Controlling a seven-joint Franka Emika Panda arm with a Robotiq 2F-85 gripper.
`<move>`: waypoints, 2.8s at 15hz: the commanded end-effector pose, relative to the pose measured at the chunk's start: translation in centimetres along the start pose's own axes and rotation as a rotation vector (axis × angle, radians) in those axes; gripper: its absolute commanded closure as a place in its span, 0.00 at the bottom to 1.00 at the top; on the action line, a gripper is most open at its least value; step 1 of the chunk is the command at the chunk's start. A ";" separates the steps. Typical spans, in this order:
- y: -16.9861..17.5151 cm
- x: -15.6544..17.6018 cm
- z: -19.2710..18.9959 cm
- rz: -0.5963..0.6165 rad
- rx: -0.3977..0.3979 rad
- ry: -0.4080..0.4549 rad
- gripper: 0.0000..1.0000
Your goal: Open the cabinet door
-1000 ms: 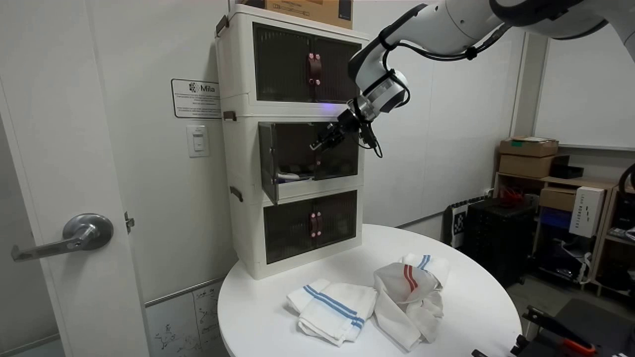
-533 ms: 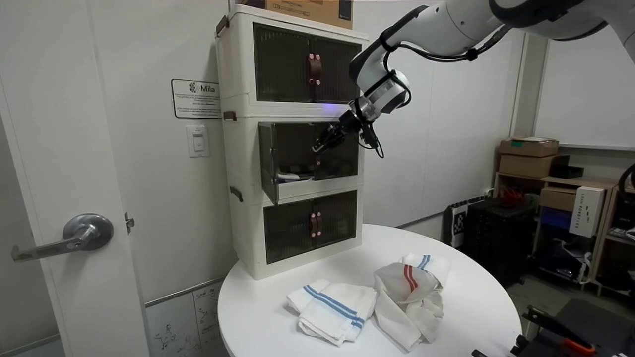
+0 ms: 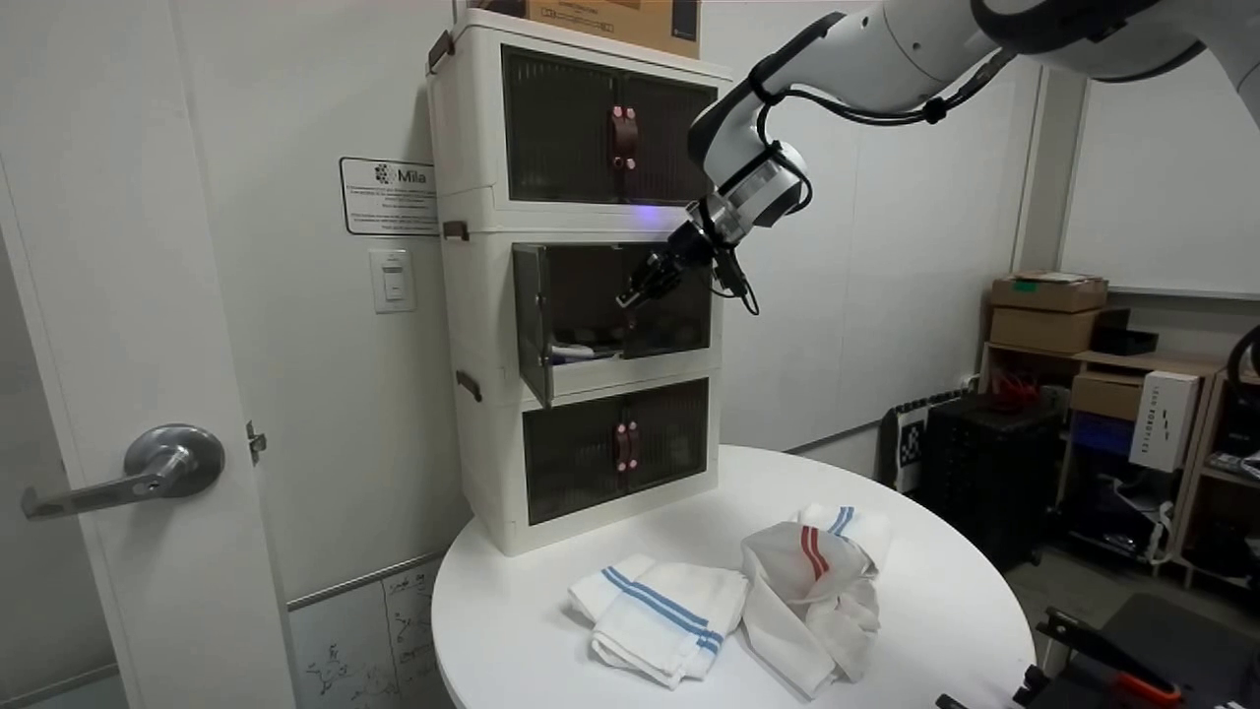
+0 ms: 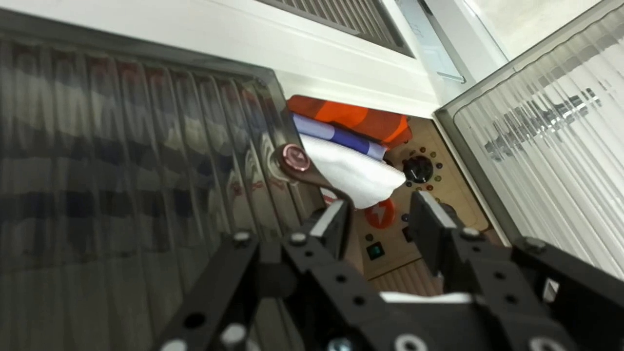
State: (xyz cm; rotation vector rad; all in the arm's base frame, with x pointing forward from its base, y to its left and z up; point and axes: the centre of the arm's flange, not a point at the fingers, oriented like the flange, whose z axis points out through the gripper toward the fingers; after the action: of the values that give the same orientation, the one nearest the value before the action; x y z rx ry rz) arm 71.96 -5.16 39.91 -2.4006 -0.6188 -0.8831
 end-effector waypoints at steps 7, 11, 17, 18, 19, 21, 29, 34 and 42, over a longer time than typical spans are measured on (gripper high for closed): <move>-2.4 -2.4 0.2 -0.016 0.023 -0.095 0.92; -2.9 -3.4 -0.7 0.011 0.011 -0.098 0.89; -4.3 -4.3 -1.2 0.013 0.002 -0.105 0.47; -4.5 -4.4 -1.3 0.008 -0.004 -0.107 0.40; -4.7 -4.5 -1.4 0.021 -0.020 -0.098 0.31; -4.7 -4.4 -1.8 0.061 -0.089 -0.089 0.18; -4.3 -4.1 -3.4 0.171 -0.254 -0.014 0.00; -4.9 -2.3 -5.1 0.288 -0.320 -0.053 0.00; -9.9 3.6 -7.7 0.282 -0.263 -0.127 0.00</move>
State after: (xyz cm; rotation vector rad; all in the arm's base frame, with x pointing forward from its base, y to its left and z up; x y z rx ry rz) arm 64.93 -2.55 47.66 -2.7316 -0.1778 -0.7814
